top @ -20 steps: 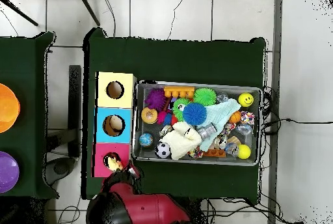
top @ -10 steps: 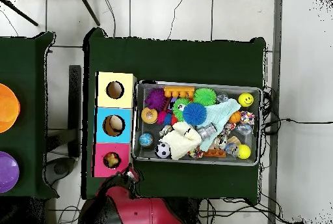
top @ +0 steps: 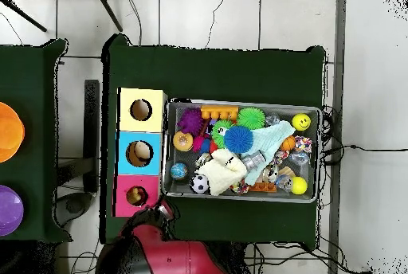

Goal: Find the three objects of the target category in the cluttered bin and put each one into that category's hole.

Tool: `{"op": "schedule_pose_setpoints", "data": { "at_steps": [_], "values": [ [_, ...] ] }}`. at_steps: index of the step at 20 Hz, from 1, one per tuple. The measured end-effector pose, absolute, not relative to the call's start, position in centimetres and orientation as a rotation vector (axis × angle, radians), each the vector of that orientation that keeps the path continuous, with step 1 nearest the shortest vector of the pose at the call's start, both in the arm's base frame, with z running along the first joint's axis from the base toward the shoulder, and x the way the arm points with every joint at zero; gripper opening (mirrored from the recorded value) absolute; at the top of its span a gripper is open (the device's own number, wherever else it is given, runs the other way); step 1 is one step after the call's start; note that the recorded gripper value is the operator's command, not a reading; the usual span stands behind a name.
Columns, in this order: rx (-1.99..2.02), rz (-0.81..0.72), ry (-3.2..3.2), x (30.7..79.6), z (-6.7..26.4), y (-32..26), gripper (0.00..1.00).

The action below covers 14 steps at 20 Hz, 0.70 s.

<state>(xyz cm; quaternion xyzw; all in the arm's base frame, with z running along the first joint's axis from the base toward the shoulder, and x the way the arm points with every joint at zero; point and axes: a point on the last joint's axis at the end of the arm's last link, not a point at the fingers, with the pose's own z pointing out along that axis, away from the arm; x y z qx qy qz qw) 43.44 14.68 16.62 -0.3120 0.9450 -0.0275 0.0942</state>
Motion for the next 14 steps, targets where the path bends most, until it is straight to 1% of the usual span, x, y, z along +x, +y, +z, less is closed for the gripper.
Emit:
{"op": "schedule_pose_setpoints", "data": {
  "at_steps": [10,14],
  "values": [
    [-0.732,-0.119,2.833,45.5,17.7,8.9,1.00],
    [-0.711,-0.121,2.839,45.6,17.7,8.2,1.00]
  ]
}}
